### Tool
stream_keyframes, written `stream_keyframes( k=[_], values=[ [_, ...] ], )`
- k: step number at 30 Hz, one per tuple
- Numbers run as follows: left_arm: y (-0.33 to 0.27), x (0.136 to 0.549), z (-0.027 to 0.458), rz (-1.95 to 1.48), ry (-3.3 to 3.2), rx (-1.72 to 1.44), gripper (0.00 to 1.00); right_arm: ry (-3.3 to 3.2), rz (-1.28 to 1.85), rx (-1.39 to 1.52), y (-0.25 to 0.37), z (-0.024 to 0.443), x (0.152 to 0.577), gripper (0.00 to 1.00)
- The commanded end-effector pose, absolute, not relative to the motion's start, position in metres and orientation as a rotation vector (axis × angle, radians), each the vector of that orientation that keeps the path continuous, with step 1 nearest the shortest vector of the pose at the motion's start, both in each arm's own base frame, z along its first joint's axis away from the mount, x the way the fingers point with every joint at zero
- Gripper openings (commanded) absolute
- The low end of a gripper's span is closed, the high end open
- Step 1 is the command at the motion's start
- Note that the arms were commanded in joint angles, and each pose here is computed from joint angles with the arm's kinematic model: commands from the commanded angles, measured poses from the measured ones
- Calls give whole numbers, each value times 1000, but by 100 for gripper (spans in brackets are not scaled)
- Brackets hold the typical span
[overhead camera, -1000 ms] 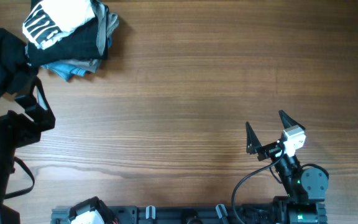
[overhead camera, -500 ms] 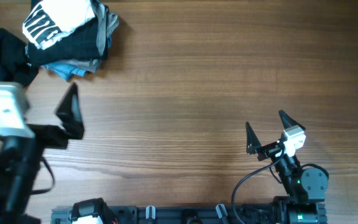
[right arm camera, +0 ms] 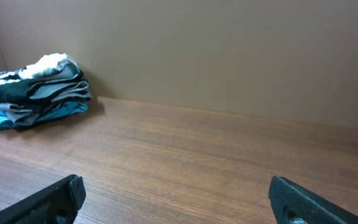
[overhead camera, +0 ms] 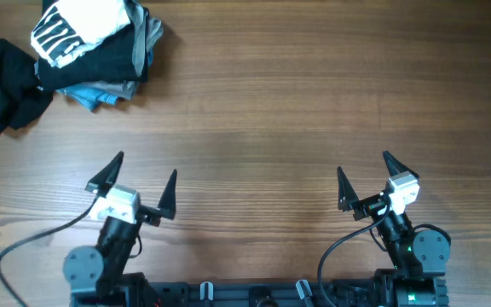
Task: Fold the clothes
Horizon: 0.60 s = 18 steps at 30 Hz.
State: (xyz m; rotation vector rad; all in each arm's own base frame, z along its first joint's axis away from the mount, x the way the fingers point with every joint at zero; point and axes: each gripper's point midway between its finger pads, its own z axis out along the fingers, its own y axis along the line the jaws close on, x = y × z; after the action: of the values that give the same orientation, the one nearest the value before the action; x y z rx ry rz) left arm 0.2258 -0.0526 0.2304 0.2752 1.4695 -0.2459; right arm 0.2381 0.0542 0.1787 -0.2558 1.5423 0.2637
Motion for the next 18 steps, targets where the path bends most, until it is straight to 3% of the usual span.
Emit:
stream_keyframes(
  k=[1, 3, 18],
  values=[
    [-60, 234, 190, -278, 1500, 300, 100, 1536, 265, -231, 52, 181, 239, 100],
    [-66, 233, 166, -316, 1585, 309, 100, 1536, 266, -231, 52, 181, 239, 100],
    [-71, 232, 166, -334, 1585, 326, 100, 1536, 265, -231, 52, 181, 239, 100]
  ],
)
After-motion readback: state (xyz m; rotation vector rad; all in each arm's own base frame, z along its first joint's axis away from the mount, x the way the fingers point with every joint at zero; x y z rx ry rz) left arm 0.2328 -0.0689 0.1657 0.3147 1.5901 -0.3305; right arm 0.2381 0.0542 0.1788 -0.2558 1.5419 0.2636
